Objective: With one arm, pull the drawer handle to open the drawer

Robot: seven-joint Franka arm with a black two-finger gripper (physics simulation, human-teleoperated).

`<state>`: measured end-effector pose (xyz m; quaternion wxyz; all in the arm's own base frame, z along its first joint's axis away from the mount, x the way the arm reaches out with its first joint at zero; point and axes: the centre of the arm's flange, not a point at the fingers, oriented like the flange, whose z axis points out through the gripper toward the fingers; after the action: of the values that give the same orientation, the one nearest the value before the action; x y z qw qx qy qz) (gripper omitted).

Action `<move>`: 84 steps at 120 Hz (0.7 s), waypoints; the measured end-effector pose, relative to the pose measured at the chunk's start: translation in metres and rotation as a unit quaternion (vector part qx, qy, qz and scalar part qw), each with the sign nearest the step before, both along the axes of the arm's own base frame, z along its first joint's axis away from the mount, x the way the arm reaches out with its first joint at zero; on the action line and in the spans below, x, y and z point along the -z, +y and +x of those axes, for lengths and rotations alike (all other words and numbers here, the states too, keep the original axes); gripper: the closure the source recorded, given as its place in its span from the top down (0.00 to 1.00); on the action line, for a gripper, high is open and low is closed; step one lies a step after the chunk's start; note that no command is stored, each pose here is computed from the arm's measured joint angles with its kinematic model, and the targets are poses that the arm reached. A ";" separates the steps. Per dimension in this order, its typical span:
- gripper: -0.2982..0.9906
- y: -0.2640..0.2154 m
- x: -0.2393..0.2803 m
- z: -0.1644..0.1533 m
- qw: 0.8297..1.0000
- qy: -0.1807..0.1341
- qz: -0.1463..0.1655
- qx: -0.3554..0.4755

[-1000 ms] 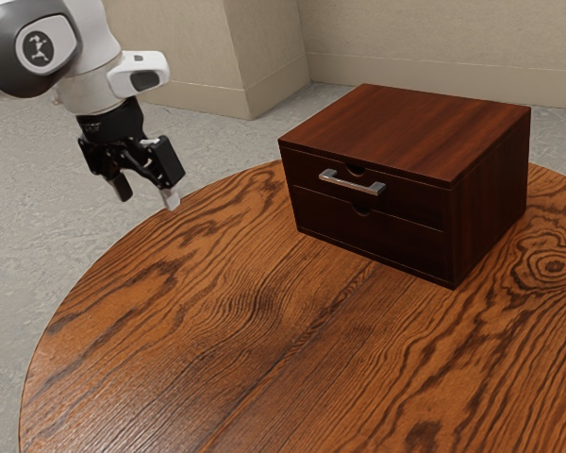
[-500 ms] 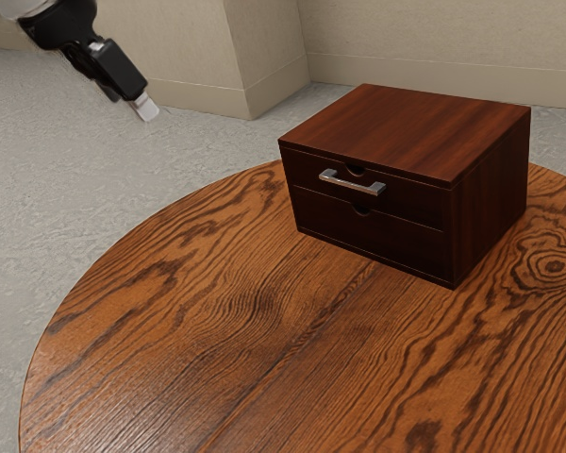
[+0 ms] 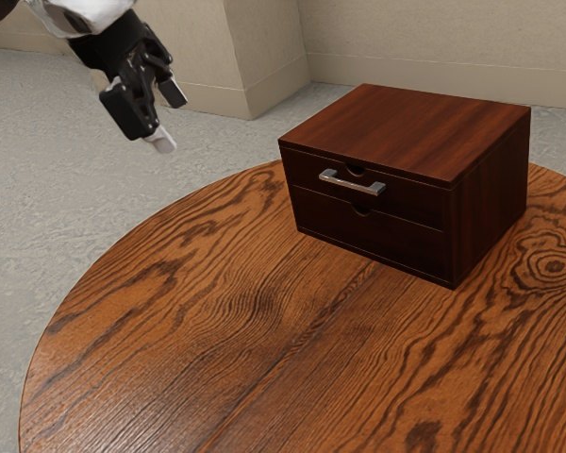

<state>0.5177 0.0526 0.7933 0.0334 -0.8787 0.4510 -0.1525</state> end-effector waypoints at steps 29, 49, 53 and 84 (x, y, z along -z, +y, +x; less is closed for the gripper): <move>0.77 -0.006 0.050 0.033 0.994 -0.017 0.025 0.109; 0.77 -0.008 0.073 0.060 0.986 -0.044 0.049 0.152; 0.77 -0.010 0.076 0.064 0.985 -0.049 0.053 0.160; 0.77 -0.041 0.123 0.107 0.971 -0.053 0.073 0.220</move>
<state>0.6252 0.0113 0.6701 0.0868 -0.7438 0.6408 -0.1689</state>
